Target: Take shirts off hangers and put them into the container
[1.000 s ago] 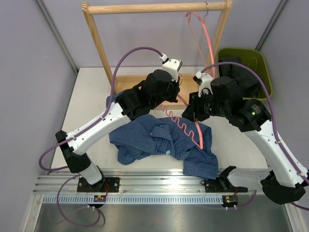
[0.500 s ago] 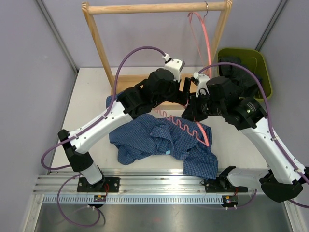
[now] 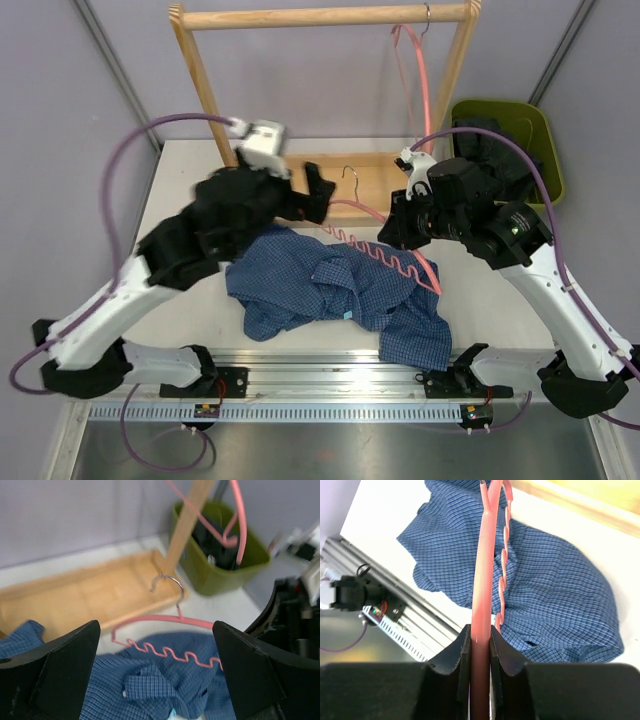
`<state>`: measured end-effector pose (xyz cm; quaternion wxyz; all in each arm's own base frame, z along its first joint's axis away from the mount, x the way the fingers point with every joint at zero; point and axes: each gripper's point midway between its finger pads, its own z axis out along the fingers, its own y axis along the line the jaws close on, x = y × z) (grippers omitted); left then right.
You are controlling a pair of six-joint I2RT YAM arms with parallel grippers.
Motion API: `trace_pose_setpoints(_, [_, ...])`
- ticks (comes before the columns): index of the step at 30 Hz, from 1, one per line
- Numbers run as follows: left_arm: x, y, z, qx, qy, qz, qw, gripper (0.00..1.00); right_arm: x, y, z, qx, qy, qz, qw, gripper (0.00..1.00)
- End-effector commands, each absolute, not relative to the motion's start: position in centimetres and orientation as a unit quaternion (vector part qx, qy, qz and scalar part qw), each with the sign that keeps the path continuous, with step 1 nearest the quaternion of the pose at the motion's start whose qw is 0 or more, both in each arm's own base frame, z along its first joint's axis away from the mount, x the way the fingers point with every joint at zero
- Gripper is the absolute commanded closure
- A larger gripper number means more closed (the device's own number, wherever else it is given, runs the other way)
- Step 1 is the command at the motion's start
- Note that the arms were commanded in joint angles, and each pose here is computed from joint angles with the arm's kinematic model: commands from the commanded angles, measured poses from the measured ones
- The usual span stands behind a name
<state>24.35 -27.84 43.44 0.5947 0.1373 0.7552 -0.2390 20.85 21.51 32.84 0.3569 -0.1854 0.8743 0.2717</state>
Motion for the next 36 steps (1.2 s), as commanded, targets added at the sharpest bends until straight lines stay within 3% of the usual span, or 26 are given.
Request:
trace_pose_setpoints(1, [22.2,-17.9,50.8,0.015,0.680,-0.248,0.690,0.01,22.3,20.9,36.6,-0.169,0.845,0.264,0.434,1.00])
trace_pose_setpoints(7, [19.6,-13.2,48.9,-0.029,0.668,-0.278,0.689,0.01,24.2,21.1,40.1,-0.149,0.814,0.268,0.493,1.00])
trace_pose_setpoints(21, [19.5,-15.7,43.3,-0.006,0.713,-0.287,0.640,0.01,33.8,23.1,47.0,-0.096,0.771,0.195,0.599,1.00])
trace_pose_setpoints(31, [19.4,-15.1,41.2,-0.008,0.725,-0.274,0.632,0.01,35.7,22.8,54.1,-0.074,0.715,0.186,0.670,1.00])
trace_pose_setpoints(36, [19.3,-15.2,41.2,-0.007,0.725,-0.278,0.630,0.01,38.0,23.5,53.9,-0.061,0.716,0.164,0.676,1.00])
